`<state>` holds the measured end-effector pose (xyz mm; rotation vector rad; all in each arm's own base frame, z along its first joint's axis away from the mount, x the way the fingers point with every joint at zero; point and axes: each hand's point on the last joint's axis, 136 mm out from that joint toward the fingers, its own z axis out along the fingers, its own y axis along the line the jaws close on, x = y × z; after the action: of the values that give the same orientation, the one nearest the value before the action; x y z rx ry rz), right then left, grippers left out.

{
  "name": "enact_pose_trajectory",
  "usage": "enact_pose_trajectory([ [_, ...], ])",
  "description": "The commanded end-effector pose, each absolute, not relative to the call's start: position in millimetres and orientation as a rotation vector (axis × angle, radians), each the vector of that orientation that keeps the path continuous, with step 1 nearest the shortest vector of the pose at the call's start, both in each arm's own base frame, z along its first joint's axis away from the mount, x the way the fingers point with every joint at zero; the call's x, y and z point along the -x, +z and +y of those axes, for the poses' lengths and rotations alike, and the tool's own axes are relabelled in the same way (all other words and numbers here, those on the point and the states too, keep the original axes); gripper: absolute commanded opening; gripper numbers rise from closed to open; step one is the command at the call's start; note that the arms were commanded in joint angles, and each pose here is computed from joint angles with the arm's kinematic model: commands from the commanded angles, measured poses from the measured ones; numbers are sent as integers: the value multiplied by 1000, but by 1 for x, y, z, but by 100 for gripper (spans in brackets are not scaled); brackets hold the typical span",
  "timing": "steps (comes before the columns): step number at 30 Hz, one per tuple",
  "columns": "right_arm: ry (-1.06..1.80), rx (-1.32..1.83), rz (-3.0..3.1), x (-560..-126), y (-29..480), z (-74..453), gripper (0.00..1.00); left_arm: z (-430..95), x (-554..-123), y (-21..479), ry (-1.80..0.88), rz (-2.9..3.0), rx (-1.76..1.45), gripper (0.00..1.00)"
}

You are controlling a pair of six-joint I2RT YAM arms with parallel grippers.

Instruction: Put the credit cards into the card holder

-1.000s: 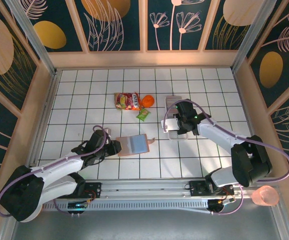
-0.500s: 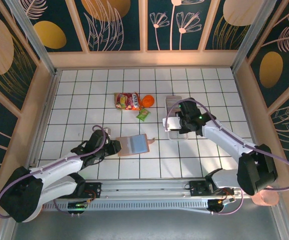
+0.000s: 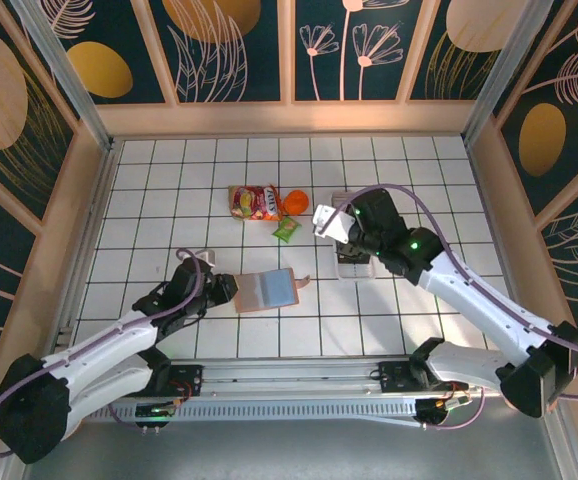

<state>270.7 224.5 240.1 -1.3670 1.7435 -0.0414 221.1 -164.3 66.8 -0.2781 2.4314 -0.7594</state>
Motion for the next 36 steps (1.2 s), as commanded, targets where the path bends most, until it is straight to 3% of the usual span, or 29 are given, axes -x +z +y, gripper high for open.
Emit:
enact_pose_trajectory([
  [1,276,767,1946,-278,281,241,0,-167,-222,79,-796,2419,299,17],
  [6,870,242,2300,-256,233,281,0,-180,-220,81,-873,2442,291,5],
  [10,1159,81,2374,-231,191,313,0,-183,-223,74,-868,2472,317,0],
  [19,1176,80,2537,-216,126,340,0,-183,-227,48,-821,2530,377,0],
  [36,1100,126,2662,-214,81,357,0,-168,-216,18,-736,2576,415,0],
])
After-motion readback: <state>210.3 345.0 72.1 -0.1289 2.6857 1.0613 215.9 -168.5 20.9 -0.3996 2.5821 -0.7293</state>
